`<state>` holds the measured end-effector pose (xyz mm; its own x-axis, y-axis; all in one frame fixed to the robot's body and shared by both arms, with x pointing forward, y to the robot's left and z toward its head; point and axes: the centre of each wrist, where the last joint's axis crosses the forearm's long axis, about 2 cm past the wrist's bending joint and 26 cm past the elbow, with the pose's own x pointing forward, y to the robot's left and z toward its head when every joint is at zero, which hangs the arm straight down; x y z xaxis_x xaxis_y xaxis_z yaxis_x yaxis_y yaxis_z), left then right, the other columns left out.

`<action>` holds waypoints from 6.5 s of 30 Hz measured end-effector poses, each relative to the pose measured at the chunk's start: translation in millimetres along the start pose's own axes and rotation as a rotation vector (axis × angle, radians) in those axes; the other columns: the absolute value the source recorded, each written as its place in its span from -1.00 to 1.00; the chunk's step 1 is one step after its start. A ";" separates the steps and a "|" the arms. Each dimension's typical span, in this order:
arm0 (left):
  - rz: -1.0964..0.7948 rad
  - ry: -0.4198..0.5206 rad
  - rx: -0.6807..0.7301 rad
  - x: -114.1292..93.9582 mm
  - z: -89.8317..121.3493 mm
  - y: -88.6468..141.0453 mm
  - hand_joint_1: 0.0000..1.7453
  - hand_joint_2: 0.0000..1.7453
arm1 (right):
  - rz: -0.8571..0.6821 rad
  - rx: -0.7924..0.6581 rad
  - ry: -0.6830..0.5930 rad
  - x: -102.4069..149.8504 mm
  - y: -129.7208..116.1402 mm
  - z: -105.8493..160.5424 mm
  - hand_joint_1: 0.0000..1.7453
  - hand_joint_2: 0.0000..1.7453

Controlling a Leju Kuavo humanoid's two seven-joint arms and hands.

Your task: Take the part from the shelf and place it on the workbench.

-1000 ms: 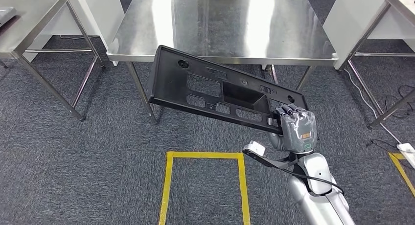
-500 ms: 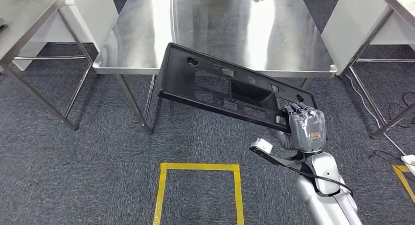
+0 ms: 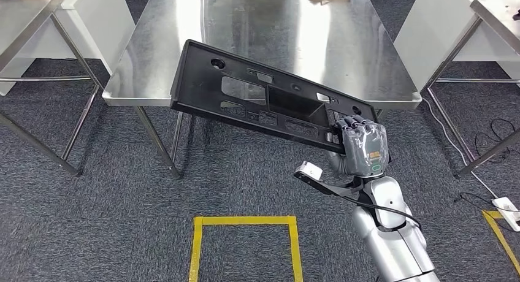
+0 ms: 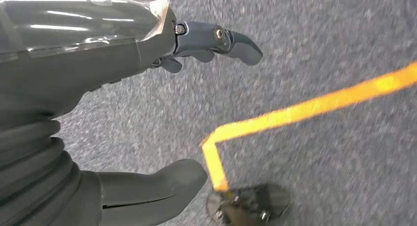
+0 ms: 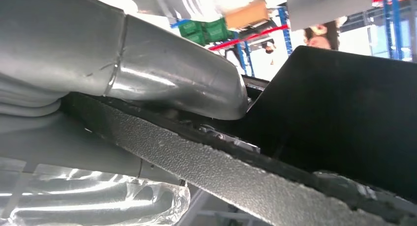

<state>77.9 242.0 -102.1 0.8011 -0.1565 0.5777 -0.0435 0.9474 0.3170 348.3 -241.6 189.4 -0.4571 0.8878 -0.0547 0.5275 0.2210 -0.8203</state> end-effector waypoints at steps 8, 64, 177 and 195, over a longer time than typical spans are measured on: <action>0.015 0.005 0.008 -0.5 0.1 0.3 -1.00 1.00 | -0.006 0.021 -0.001 1.5 4.8 -2.8 1.00 -1.00; 0.009 -0.024 -0.005 10.6 -2.7 -4.8 -1.00 1.00 | -0.046 0.327 0.162 -76.5 31.7 -96.3 1.00 -1.00; 0.027 -0.159 0.171 14.0 -0.3 -8.8 -1.00 1.00 | 0.007 0.388 0.189 -89.3 39.1 -79.1 1.00 -1.00; 0.013 -0.160 0.181 3.9 8.3 -15.1 -1.00 1.00 | 0.003 0.414 0.187 -91.7 44.6 -67.2 -1.00 -1.00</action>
<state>76.8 224.7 -98.4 0.6953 -0.2005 0.6902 -0.1712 0.8865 0.4300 461.9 -286.0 196.1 -0.2988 0.9542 0.0149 0.1804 0.0718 -0.9810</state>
